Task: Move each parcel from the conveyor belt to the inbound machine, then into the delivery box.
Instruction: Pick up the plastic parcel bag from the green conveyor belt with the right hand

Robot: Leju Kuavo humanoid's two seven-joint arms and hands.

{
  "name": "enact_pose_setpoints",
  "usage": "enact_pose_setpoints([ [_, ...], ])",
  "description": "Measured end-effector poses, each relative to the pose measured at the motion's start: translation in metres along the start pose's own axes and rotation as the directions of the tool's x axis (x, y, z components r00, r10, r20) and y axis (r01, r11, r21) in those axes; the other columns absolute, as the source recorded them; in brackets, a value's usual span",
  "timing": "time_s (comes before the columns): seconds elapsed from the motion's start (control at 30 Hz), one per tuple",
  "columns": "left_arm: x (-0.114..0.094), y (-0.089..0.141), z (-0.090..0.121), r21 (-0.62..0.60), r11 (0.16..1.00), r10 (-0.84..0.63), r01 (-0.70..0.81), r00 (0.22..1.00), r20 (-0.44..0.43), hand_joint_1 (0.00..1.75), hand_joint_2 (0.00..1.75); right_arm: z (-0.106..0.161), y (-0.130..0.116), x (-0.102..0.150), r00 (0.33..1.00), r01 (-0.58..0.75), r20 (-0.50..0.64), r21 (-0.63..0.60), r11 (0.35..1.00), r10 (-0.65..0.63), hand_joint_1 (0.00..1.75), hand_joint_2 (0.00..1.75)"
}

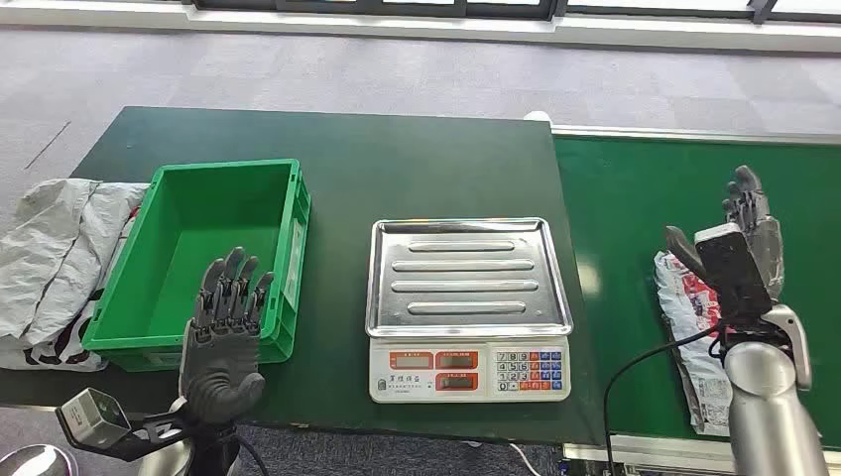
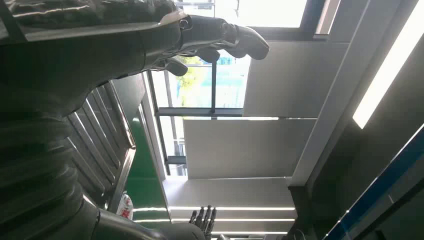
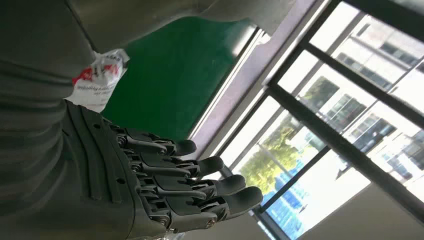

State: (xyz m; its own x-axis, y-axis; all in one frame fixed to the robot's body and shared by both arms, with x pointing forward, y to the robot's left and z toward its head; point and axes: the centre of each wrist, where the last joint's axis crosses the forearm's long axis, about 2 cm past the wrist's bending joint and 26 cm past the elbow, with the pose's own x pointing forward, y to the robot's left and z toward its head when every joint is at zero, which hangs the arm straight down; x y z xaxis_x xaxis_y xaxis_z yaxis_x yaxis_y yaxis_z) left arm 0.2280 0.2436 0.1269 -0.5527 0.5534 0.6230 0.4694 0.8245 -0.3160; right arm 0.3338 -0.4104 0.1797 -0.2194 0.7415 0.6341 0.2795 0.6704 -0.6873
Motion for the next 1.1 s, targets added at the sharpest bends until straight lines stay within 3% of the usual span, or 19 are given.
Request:
enact_pose_setpoints([
  [0.23,0.0,0.0,0.003,0.01,1.0,-0.002,0.002,1.0,-0.005,0.0,1.75,-0.005,-0.004,-0.009,0.972,-0.222,-0.09,-0.038,0.974,0.218,0.0,1.75],
  [0.37,0.0,0.0,0.005,0.017,1.0,-0.003,0.003,1.0,-0.003,0.0,1.75,-0.014,-0.004,-0.027,0.86,-0.468,-0.232,-0.004,0.884,0.454,0.0,1.75],
  [0.47,0.0,0.0,0.005,0.023,1.0,-0.007,0.007,1.0,-0.002,0.0,1.75,-0.021,-0.002,-0.048,0.772,-0.548,-0.322,0.103,0.83,0.549,0.0,1.75],
  [0.63,0.0,0.002,0.0,0.02,1.0,-0.009,0.009,1.0,-0.009,0.0,1.75,-0.025,0.002,-0.077,0.645,-0.53,-0.441,0.33,0.781,0.624,0.0,1.75],
  [0.83,-0.001,0.004,-0.002,0.017,1.0,-0.009,0.009,1.0,-0.01,0.0,1.75,-0.02,0.005,-0.093,0.594,-0.467,-0.483,0.445,0.764,0.644,0.0,1.75],
  [1.0,-0.003,0.005,-0.003,0.018,1.0,-0.009,0.009,1.0,-0.018,0.0,1.75,0.001,0.014,-0.109,0.532,-0.317,-0.503,0.627,0.711,0.681,0.0,1.75],
  [1.03,-0.003,0.006,-0.003,0.019,1.0,-0.01,0.011,1.0,-0.02,0.0,1.75,0.009,0.017,-0.112,0.524,-0.288,-0.499,0.659,0.695,0.69,0.04,1.75],
  [1.07,-0.004,0.006,-0.004,0.02,1.0,-0.014,0.014,1.0,-0.023,0.0,1.75,0.018,0.021,-0.116,0.519,-0.257,-0.493,0.689,0.678,0.698,0.3,1.75],
  [1.1,-0.005,0.006,-0.004,0.022,1.0,-0.018,0.018,1.0,-0.026,0.0,1.75,0.027,0.025,-0.119,0.516,-0.225,-0.485,0.718,0.659,0.706,0.74,1.75],
])
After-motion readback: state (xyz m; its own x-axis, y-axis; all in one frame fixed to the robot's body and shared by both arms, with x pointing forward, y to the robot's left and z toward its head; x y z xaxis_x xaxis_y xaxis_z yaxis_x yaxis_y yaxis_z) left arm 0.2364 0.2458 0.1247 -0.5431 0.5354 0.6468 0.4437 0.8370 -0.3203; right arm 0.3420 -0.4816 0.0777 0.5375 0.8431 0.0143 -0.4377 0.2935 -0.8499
